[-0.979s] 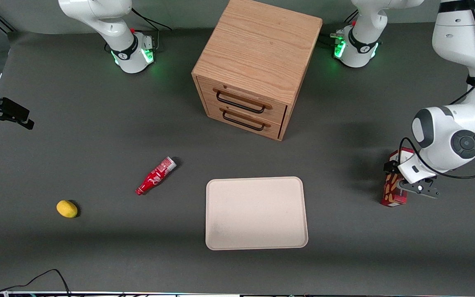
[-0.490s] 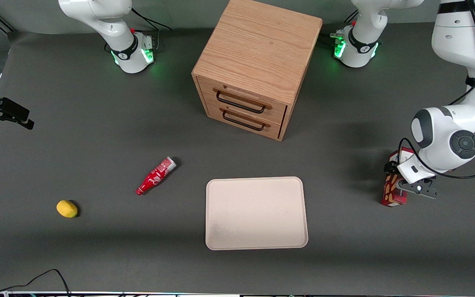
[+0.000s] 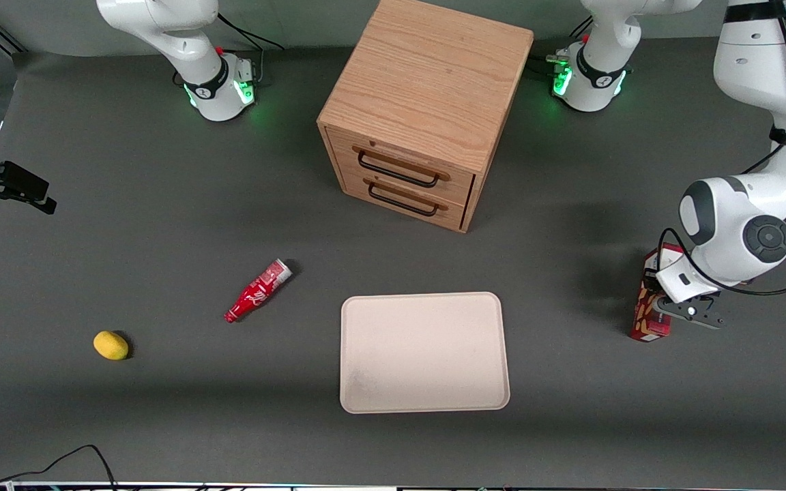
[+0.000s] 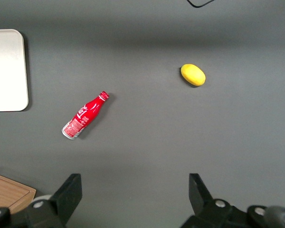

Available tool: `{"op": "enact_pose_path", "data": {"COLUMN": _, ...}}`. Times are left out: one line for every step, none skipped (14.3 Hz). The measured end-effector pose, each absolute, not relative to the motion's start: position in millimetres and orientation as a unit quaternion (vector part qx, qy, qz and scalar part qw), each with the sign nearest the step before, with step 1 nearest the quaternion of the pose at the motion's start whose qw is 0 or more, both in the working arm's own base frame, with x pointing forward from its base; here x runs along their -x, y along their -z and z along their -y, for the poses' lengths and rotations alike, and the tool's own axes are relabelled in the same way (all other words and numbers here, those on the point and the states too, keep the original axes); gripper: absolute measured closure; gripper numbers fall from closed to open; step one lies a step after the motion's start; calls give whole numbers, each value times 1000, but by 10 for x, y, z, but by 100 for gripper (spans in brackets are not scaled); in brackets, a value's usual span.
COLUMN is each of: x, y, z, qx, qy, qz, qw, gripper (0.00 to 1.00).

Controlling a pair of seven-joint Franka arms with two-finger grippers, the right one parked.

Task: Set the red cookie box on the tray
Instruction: 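Close the left gripper on the shortbread box and lift it, then carry the held box with the left gripper over the cream tray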

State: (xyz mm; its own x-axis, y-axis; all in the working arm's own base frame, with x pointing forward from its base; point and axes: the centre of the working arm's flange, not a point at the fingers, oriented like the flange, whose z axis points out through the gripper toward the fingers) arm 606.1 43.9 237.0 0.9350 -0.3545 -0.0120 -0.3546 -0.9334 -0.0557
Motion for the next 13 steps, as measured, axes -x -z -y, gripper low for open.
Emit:
{"op": "enact_pose_path", "data": {"x": -6062, "y": -2372, "z": -439, "qx": 983, "qy": -1, "qz": -180, "qw": 28, "gripper": 69}}
{"op": "enact_pose_path", "data": {"x": -6064, "y": -2382, "z": -438, "qx": 983, "qy": -1, "qz": -181, "qw": 28, "gripper": 69}}
{"op": "enact_pose_path", "data": {"x": -6063, "y": -2416, "z": -434, "qx": 983, "qy": -3, "qz": -180, "qw": 27, "gripper": 69}}
{"op": "enact_pose_path", "data": {"x": -6063, "y": -2497, "z": -423, "qx": 983, "qy": -8, "qz": -181, "qw": 24, "gripper": 69}}
{"op": "enact_pose_path", "data": {"x": -6072, "y": -2630, "z": -400, "qx": 983, "qy": -14, "qz": -181, "qw": 21, "gripper": 69}}
{"op": "enact_pose_path", "data": {"x": -6081, "y": -2819, "z": -365, "qx": 983, "qy": -21, "qz": -183, "qw": 16, "gripper": 69}}
{"op": "enact_pose_path", "data": {"x": -6090, "y": -3060, "z": -326, "qx": 982, "qy": -27, "qz": -184, "qw": 11, "gripper": 69}}
{"op": "enact_pose_path", "data": {"x": -6092, "y": -3338, "z": -293, "qx": 982, "qy": -34, "qz": -186, "qw": 6, "gripper": 69}}
{"op": "enact_pose_path", "data": {"x": -6085, "y": -3655, "z": -266, "qx": 981, "qy": -42, "qz": -188, "qw": 1, "gripper": 69}}
{"op": "enact_pose_path", "data": {"x": -6068, "y": -3975, "z": -246, "qx": 981, "qy": -49, "qz": -189, "qw": -3, "gripper": 69}}
{"op": "enact_pose_path", "data": {"x": -6046, "y": -4261, "z": -236, "qx": 980, "qy": -55, "qz": -189, "qw": -7, "gripper": 69}}
{"op": "enact_pose_path", "data": {"x": -6023, "y": -4538, "z": -230, "qx": 980, "qy": -61, "qz": -189, "qw": -10, "gripper": 69}}
{"op": "enact_pose_path", "data": {"x": -6001, "y": -4765, "z": -222, "qx": 979, "qy": -68, "qz": -189, "qw": -13, "gripper": 69}}
